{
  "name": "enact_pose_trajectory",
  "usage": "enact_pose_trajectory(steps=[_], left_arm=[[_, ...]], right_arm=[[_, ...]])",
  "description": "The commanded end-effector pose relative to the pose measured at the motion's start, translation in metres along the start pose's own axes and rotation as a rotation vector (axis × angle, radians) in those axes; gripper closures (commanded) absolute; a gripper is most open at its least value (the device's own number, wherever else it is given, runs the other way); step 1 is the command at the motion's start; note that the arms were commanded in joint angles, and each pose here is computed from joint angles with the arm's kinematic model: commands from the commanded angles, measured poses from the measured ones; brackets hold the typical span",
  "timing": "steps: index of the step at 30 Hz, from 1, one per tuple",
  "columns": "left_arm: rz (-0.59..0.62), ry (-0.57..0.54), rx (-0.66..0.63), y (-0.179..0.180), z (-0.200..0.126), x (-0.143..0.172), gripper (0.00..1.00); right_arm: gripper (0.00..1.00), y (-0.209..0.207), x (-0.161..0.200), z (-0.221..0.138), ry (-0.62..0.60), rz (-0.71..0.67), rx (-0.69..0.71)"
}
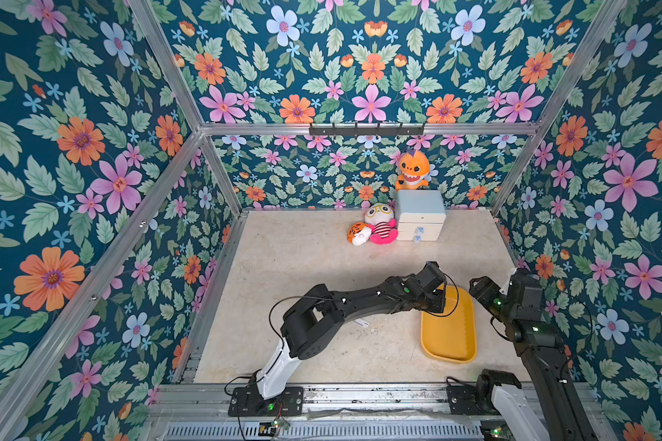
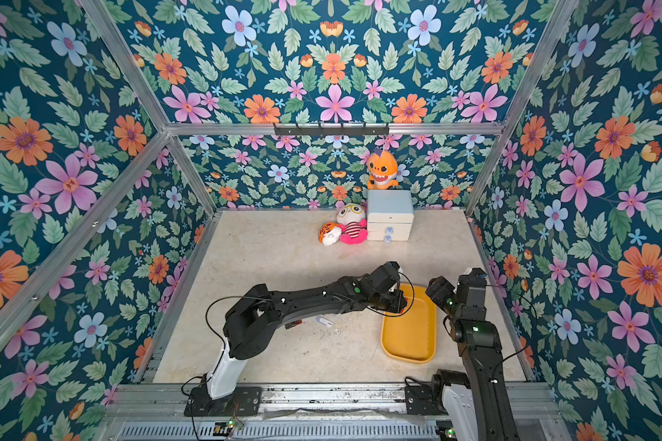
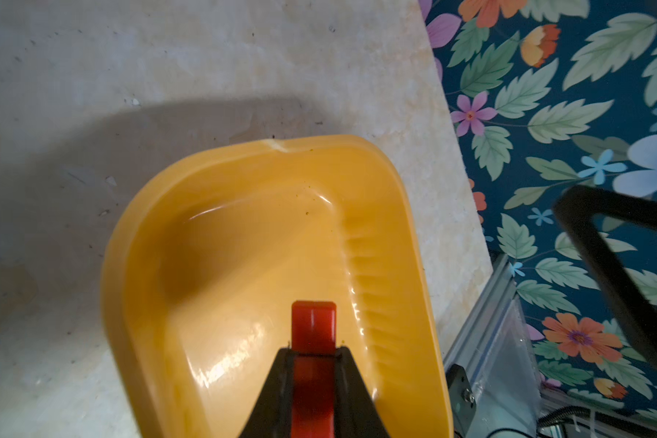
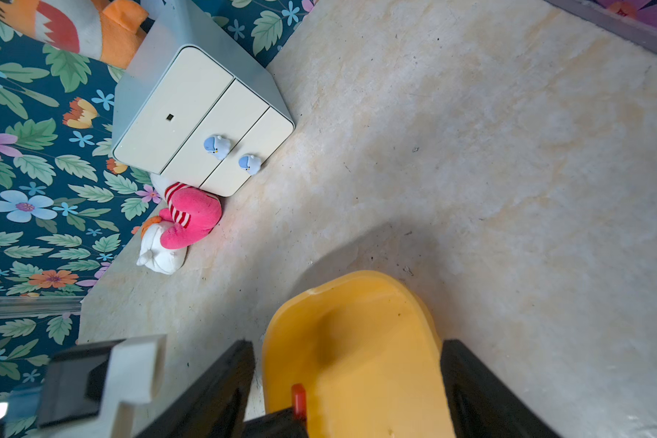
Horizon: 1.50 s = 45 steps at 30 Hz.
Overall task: Put the usb flash drive into the storage box
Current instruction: Adjust the storage box at the center of the board, then place the USB flash in the storage box.
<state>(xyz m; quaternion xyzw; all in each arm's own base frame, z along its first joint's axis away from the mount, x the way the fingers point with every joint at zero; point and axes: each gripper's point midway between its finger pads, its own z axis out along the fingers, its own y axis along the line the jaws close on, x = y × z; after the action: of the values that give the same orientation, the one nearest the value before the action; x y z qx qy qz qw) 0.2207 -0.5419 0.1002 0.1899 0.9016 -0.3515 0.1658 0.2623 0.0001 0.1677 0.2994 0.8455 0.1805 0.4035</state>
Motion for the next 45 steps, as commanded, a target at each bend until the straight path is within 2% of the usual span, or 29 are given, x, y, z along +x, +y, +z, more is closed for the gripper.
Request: enact_pose_trajectory(steps=[1, 7, 11, 16, 24, 30, 42, 44, 45], left_arm=[[-0.021, 0.015, -0.076, 0.017, 0.01, -0.004, 1.0], [-0.088, -0.03, -0.233, 0.069, 0.005, -0.024, 1.0], [-0.12, -0.047, -0.321, 0.101, -0.014, -0.03, 1.0], [-0.143, -0.084, -0.362, 0.122, -0.04, -0.031, 1.0], [-0.147, -0.075, -0.304, 0.107, -0.027, -0.034, 1.0], [-0.122, -0.07, -0.254, 0.073, -0.002, -0.043, 1.0], [-0.159, -0.09, -0.295, 0.088, 0.023, -0.045, 0.99], [-0.152, -0.092, -0.291, 0.088, 0.024, -0.048, 0.94], [-0.156, -0.095, -0.292, 0.091, 0.024, -0.05, 0.88]], right_arm=[[0.17, -0.002, 0.001, 0.001, -0.003, 0.001, 0.003], [0.17, -0.004, 0.004, 0.004, 0.001, -0.007, 0.0], [0.17, -0.003, 0.005, 0.006, 0.009, -0.006, -0.006], [0.17, -0.002, 0.008, 0.009, 0.021, -0.005, -0.017], [0.17, -0.002, 0.012, 0.011, 0.034, -0.003, -0.028], [0.17, -0.002, 0.014, 0.013, 0.045, 0.0, -0.03], [0.17, 0.0, 0.017, 0.015, 0.065, 0.002, -0.04], [0.17, 0.0, 0.018, 0.015, 0.073, 0.003, -0.041], [0.17, 0.0, 0.019, 0.015, 0.075, 0.002, -0.042]])
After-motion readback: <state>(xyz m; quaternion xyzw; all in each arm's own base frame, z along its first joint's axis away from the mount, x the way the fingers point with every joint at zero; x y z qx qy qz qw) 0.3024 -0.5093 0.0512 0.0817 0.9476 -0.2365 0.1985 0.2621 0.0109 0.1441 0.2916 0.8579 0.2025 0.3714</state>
